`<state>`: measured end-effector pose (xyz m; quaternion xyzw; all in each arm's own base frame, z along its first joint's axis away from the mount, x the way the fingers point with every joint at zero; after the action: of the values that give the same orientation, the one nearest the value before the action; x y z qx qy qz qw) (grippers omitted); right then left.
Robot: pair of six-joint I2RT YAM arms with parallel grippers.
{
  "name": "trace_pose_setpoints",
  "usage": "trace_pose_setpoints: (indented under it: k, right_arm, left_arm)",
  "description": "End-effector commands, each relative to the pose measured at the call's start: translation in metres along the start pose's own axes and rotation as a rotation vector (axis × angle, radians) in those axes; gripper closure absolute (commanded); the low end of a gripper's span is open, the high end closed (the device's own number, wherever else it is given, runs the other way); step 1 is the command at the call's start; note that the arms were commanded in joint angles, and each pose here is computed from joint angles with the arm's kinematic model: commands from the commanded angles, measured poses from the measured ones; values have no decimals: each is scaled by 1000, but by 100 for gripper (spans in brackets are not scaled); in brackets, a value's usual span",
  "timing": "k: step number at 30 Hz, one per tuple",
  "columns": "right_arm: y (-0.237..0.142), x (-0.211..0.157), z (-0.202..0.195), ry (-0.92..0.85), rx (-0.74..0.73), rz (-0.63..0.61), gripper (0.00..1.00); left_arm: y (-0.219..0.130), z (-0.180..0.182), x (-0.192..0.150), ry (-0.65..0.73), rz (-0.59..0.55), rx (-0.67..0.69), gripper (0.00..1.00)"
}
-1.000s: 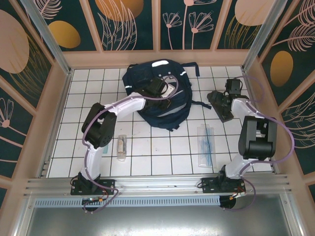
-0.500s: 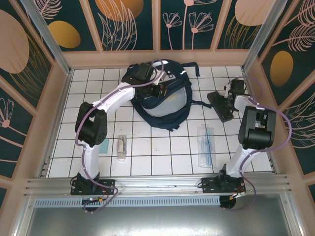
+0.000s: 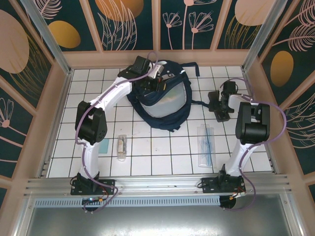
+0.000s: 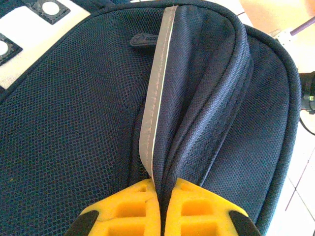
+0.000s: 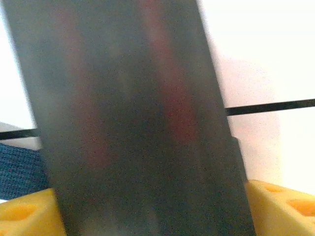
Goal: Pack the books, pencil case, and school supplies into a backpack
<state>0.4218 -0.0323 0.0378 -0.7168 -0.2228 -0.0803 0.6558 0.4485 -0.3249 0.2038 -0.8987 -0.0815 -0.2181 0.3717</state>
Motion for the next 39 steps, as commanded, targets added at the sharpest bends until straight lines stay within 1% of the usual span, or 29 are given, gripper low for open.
trace_pose_setpoints:
  k: [1,4,5,6,8,15,19,24,28,31,33,36,39]
  right_arm:
    - [12,-18,-2,-3,-24,88,30]
    - [7,-6,2,18,1,63,42]
    - [3,0,3,19,7,49,45]
    - [0,4,3,25,5,40,46]
    - [-10,13,1,39,-1,13,52]
    - [-62,29,5,116,27,-84,52]
    - [-97,35,18,156,80,-156,52]
    - [-139,50,65,147,253,-277,52]
    - [-157,65,104,163,353,-361,53]
    - [-159,73,137,207,470,-400,53]
    - [-155,78,152,273,497,-415,53]
    - [-145,84,181,338,594,-422,53]
    - [-135,92,209,373,659,-407,53]
  left_arm:
    - [-16,-28,18,11,-38,-87,100]
    - [-16,-31,20,7,-40,-104,100]
    - [-16,-32,21,5,-42,-105,100]
    - [-16,-33,21,5,-42,-107,100]
    - [-17,-33,23,3,-48,-109,100]
    - [-22,-40,30,1,-80,-125,100]
    - [-23,-42,35,-11,-98,-145,100]
    - [-23,-46,39,-22,-114,-172,100]
    - [-23,-50,40,-37,-119,-202,100]
    - [-29,-57,43,-45,-142,-235,100]
    - [-34,-62,45,-47,-159,-253,100]
    - [-39,-68,47,-57,-174,-283,100]
    - [-42,-70,45,-68,-180,-299,100]
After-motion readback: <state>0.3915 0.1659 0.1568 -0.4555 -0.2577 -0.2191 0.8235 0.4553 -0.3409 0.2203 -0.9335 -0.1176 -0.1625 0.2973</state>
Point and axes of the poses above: each hand's point on the last joint's axis, 136 mm out from that joint toward the fingers, its own y axis out along the fingers, its own z axis along the line the jaws close on, x = y × z, the point moved 2 cm from there along -y, back along the fingers, and after that the axes turned 13 degrees about -y, right-handed, at the moved point
